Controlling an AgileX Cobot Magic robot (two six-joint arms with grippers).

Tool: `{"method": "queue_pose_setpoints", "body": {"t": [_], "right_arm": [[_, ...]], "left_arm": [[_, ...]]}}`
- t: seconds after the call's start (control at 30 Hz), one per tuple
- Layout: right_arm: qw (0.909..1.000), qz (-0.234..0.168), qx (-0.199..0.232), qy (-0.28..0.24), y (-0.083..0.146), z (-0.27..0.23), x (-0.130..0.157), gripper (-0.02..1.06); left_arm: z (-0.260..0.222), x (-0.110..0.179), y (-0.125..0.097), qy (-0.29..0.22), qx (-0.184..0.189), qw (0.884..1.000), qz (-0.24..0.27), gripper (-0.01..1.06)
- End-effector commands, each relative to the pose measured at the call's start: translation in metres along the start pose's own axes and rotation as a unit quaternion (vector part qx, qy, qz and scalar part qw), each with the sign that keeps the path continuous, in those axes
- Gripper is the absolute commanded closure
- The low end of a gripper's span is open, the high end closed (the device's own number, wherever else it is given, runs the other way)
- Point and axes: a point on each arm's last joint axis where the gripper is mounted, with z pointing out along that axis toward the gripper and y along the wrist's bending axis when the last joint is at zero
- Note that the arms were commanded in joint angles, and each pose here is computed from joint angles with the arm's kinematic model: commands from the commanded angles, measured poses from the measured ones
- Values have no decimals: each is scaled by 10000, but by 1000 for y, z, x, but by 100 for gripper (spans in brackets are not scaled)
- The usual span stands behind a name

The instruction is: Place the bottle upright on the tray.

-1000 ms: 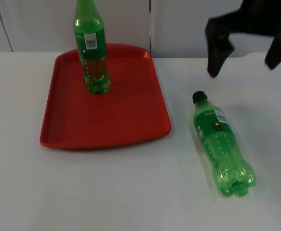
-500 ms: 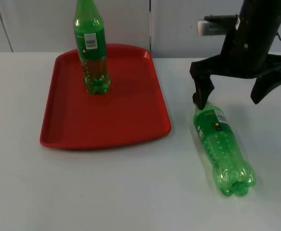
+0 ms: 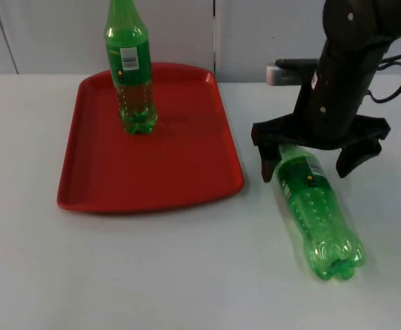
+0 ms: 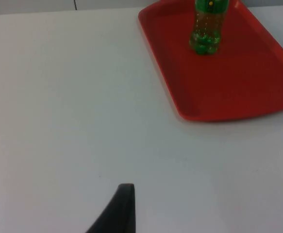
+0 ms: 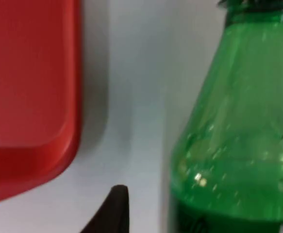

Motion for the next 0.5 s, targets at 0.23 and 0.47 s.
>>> {"method": "queue_pose_setpoints", "body": {"t": [0.23,0.47], "right_arm": [[9998,141,98,42,0,14,3,8],[9994,340,66,13,0,16,2,13]], "left_arm": [[0,0,0,-47,49,10000,-35,0],[0,0,0,-47,49,10000,-35,0]]}}
